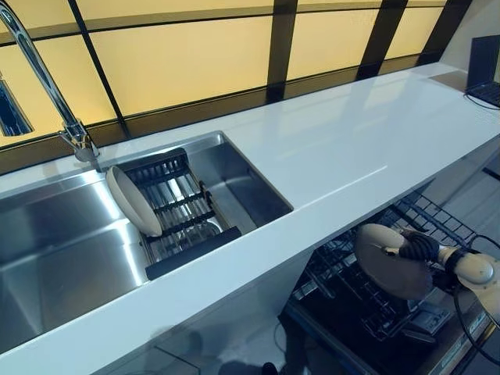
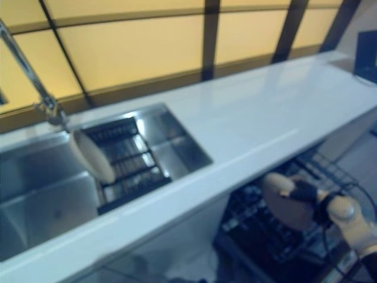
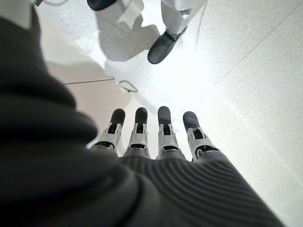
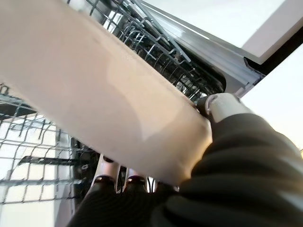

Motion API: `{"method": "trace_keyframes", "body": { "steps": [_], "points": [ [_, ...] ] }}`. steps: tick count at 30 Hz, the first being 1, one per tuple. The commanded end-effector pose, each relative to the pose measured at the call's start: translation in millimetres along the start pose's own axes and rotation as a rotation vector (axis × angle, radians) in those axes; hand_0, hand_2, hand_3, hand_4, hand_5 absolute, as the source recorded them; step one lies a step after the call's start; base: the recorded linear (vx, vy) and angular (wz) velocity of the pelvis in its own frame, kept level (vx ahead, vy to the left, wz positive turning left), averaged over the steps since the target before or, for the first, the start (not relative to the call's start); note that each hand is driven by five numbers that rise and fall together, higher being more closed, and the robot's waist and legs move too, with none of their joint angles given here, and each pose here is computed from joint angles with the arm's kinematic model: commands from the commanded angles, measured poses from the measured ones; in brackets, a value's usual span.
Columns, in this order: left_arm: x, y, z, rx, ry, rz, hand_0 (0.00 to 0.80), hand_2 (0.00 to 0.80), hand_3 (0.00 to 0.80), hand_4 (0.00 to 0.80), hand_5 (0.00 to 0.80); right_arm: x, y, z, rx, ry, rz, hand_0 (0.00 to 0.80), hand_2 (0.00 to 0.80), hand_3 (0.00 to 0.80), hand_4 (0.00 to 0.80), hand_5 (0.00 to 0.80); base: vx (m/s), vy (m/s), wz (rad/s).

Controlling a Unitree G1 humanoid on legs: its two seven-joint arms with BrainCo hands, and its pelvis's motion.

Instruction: Take plates into dishwasher

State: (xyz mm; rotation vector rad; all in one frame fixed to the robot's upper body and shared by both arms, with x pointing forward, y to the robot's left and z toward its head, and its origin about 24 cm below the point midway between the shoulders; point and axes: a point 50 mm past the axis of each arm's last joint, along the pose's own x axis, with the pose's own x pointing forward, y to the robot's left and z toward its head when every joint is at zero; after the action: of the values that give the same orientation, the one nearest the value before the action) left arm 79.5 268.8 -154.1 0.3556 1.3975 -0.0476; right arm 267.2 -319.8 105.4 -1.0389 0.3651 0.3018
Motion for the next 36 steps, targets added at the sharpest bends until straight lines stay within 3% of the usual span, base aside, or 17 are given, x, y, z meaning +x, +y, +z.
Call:
{"method": "trace_keyframes", "body": {
  "steps": [1,18,36],
  "points": [
    [-3,23,13,-0.026,-0.034,0.055,0.0,0.0,0.0,0.0,0.0,14,-22,17,0.009,-0.04,-0.118,0.8,0.8,0.8,0.8,0.8,-0.035,-0.013,0.03],
    [-4,25,37,-0.062,-0.102,0.066,0.0,0.0,0.0,0.0,0.0,42,16,-6,0.067,0.096,-0.036,0.8,0.8,0.8,0.8,0.8,-0.013,-0.004,0.03],
    [-5,25,47,-0.037,-0.12,0.055,0.0,0.0,0.0,0.0,0.0,44,35,-34,0.093,0.2,0.009,0.8,0.8,0.8,0.8,0.8,0.0,0.002,0.01]
  ]
}}
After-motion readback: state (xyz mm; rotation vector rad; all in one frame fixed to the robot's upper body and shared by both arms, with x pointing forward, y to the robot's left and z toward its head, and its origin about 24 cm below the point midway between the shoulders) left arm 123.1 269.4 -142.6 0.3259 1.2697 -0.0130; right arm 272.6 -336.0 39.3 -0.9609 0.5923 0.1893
